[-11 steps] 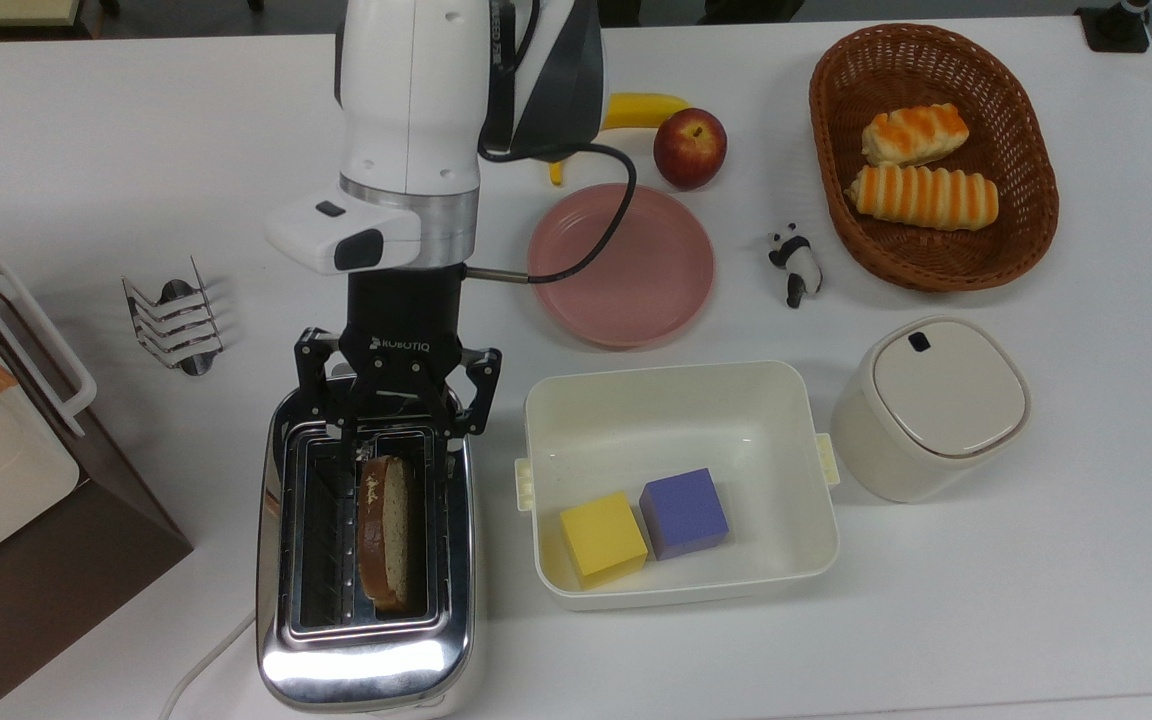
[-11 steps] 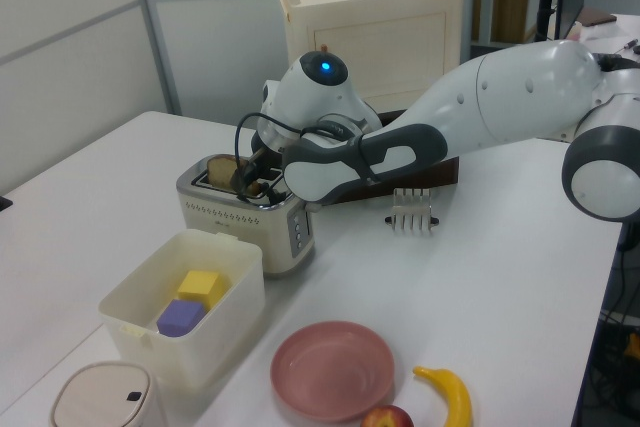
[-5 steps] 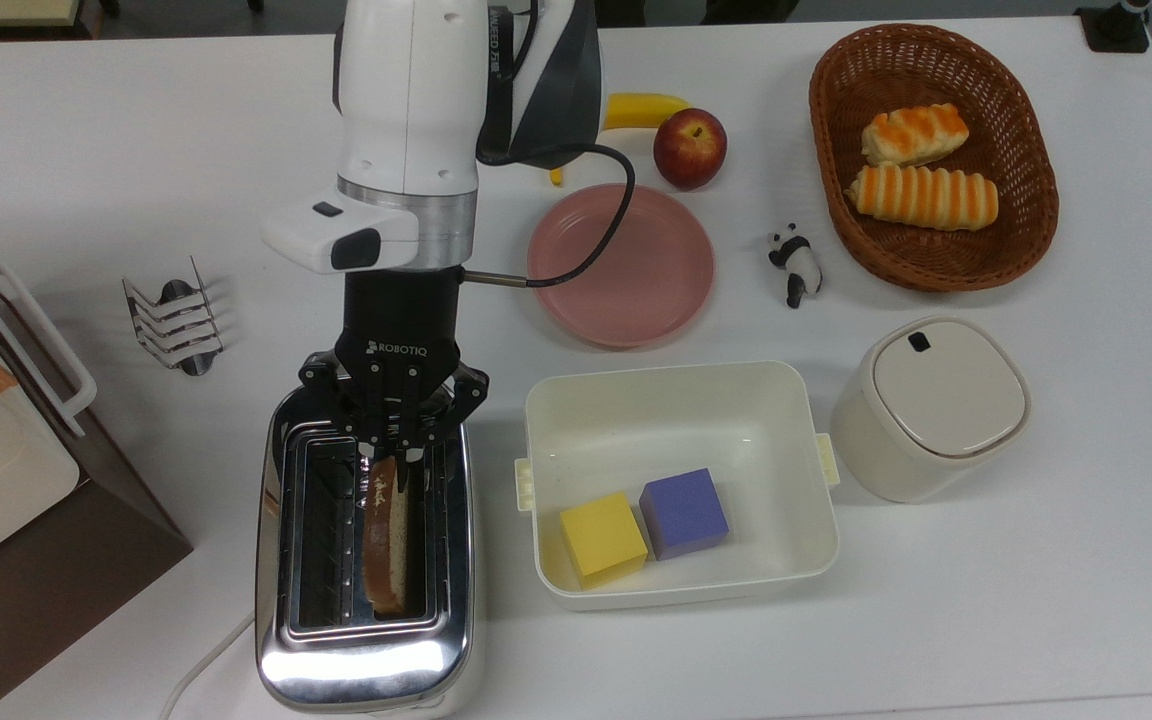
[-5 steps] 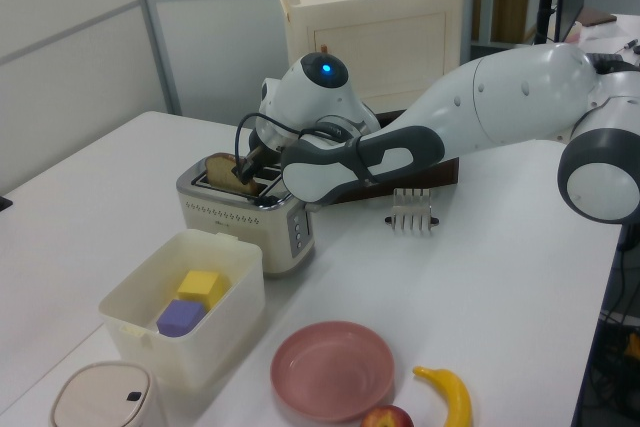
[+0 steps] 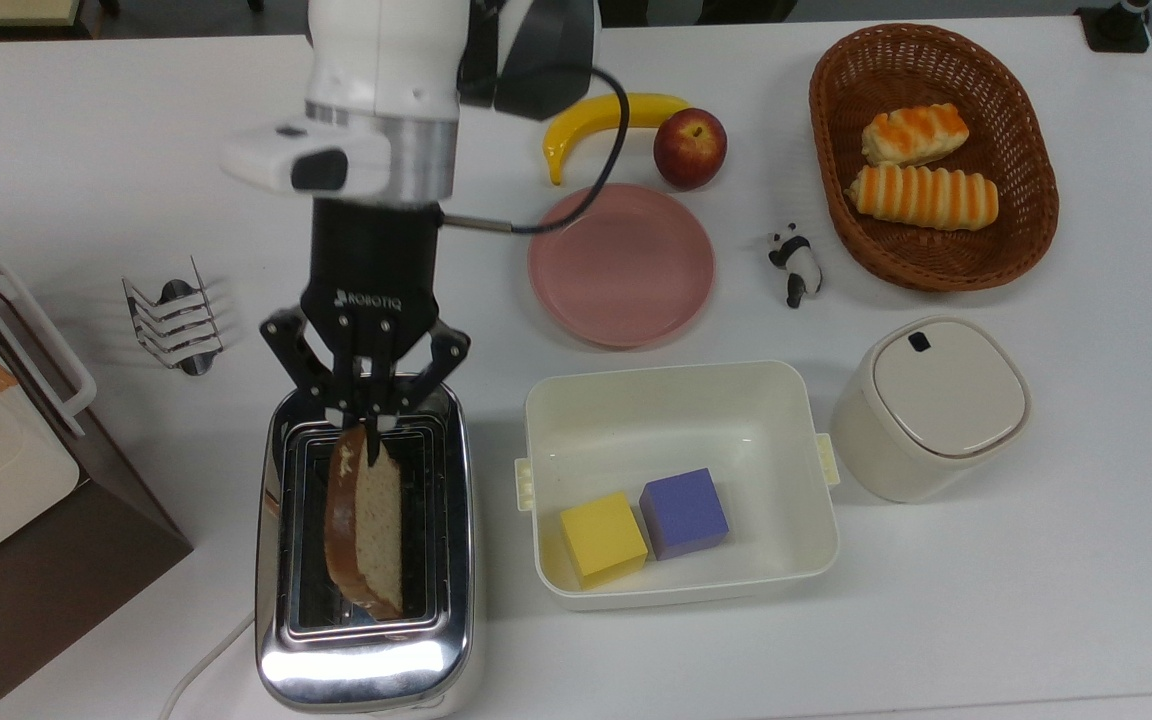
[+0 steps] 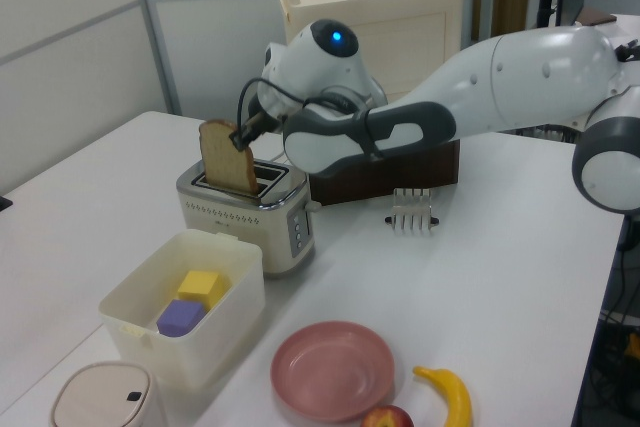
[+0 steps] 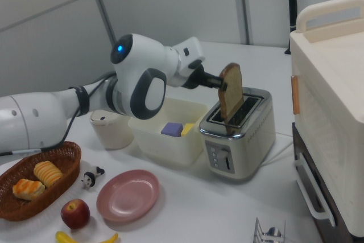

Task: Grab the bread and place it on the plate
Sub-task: 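Grasp the brown bread slice in the toaster slot, then lift the bread slice up out of the toaster, then carry the bread slice over to the pink plate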

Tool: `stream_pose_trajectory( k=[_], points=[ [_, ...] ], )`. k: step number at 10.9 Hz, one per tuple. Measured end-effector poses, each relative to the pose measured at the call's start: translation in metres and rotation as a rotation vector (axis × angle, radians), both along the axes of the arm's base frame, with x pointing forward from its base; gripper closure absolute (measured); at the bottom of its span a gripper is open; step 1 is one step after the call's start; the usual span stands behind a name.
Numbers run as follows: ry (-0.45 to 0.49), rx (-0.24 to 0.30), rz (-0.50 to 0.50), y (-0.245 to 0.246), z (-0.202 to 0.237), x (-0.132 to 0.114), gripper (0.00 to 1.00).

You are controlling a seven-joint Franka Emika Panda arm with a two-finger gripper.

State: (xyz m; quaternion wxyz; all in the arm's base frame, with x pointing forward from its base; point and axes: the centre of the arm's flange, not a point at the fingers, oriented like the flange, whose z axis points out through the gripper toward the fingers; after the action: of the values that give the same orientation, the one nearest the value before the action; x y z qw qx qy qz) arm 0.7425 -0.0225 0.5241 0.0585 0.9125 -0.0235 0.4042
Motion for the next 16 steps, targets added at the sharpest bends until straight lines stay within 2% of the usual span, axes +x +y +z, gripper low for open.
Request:
stream_pose_trajectory(
  k=[3,5,8,11,14,16],
  points=[
    [-0.068,0.009,0.0,-0.002,0.049,-0.014,0.9],
    [-0.053,0.029,-0.015,-0.002,0.059,-0.019,0.9],
    [0.119,0.06,-0.029,0.008,0.075,-0.041,0.9],
    [0.408,0.067,0.008,0.049,0.069,-0.079,0.9],
    [0.666,0.024,0.084,0.102,0.034,-0.103,0.9],
    [0.83,-0.026,0.166,0.132,0.013,-0.123,0.9]
  ],
)
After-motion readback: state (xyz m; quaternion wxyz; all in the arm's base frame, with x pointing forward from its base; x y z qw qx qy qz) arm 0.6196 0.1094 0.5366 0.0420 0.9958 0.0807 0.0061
